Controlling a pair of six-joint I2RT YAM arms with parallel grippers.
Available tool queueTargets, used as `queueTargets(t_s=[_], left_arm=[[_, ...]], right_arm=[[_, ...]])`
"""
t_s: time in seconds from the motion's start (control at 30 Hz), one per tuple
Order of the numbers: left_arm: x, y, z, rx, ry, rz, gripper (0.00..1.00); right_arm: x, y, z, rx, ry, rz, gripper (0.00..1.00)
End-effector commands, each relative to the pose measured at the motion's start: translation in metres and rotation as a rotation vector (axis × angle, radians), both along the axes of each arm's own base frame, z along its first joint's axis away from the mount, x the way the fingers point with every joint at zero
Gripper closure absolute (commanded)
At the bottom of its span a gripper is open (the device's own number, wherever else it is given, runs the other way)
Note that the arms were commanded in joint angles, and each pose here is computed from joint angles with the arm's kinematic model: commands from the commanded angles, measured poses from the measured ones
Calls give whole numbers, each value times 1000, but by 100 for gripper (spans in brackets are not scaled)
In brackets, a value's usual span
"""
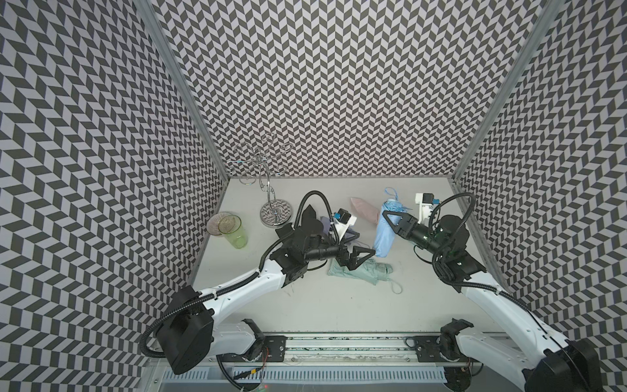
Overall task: Take umbrellas out of sleeves
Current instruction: Pick up the umbrella from the center of the board.
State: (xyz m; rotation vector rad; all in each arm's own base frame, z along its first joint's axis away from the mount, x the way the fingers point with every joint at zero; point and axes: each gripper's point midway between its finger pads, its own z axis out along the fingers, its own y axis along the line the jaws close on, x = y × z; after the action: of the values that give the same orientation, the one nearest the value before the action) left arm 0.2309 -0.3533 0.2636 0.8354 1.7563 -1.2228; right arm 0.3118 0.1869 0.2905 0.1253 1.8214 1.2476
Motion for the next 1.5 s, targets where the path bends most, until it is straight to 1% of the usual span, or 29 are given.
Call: queueTargets(t_s=[0.0, 0.2, 0.5, 0.63, 0.83, 1.0, 1.03, 1.13, 1.17, 1.23, 1.27, 1.37, 1.43, 1.47], left_arm=[[8, -10, 6, -2, -17, 20, 0], [10, -26, 8, -5, -18, -6, 0], [14, -52, -2, 37, 9, -47, 1], [16, -61, -10, 66, 39, -58, 5], [21, -65, -9, 69, 42, -47, 13], [26, -69, -14, 98, 65, -42, 19], [25, -70, -15, 99, 68, -45, 22], [25, -70, -19, 116, 78, -51, 37], [26, -70, -20, 124, 83, -52, 41], [25, -69, -24, 139, 92, -58, 42], [25, -69, -25, 143, 92, -62, 45], [23, -68, -29, 150, 102, -78, 52], [22, -67, -32, 155, 116, -90, 54], [21, -67, -32, 153, 121, -104, 59]], right_arm=[[-6, 0, 26, 65, -59, -18, 66], [-12, 7, 25, 67, -56, 16, 66], [-16, 11, 26, 77, -53, 34, 65], [-17, 12, 26, 86, -50, 39, 65], [-20, 14, 19, 105, -28, 49, 64], [-23, 14, 10, 106, -11, 49, 61], [-24, 15, 10, 108, -11, 55, 61], [-24, 13, 7, 107, -6, 49, 60], [-24, 13, 7, 107, -9, 50, 59], [-24, 13, 7, 112, -5, 47, 58], [-25, 13, 7, 113, -8, 47, 58], [-25, 14, 6, 111, -8, 54, 55], [-25, 14, 6, 116, -7, 54, 49], [-25, 14, 6, 117, -4, 52, 45]])
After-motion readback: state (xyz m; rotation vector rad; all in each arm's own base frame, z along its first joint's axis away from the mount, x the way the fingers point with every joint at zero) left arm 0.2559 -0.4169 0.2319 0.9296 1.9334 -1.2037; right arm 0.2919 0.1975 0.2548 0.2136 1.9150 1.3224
